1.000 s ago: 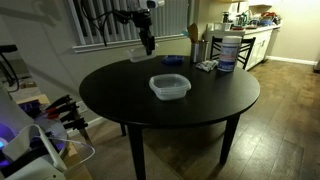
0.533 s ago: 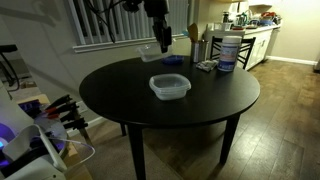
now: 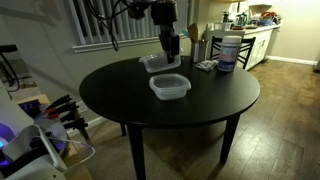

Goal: Put the bowl on the left on top of the bowl on the right

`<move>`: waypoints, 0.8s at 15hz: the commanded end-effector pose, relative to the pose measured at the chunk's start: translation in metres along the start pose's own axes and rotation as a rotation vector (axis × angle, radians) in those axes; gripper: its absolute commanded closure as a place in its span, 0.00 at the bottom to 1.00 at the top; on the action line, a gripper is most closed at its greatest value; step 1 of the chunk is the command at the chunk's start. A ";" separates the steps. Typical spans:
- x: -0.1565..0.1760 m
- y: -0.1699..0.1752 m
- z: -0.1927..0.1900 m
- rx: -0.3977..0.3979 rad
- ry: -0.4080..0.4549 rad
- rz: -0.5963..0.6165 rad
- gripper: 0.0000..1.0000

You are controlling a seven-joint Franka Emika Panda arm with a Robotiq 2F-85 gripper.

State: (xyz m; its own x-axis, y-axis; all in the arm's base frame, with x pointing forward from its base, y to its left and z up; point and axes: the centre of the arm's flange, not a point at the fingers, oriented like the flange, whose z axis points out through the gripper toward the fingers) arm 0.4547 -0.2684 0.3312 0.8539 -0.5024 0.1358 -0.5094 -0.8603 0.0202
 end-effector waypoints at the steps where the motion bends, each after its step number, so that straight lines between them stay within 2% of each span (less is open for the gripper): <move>1: 0.020 0.006 0.017 -0.015 -0.015 -0.034 0.98; 9: 0.046 -0.029 0.054 0.007 -0.049 -0.122 0.98; 10: 0.048 -0.032 0.057 0.007 -0.048 -0.121 0.68; 12: 0.054 -0.036 0.061 0.007 -0.045 -0.123 0.62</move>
State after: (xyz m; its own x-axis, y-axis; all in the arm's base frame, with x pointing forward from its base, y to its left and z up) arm 0.5126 -0.2612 0.2825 0.9034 -0.4200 0.0861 -0.4243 -0.9046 0.0399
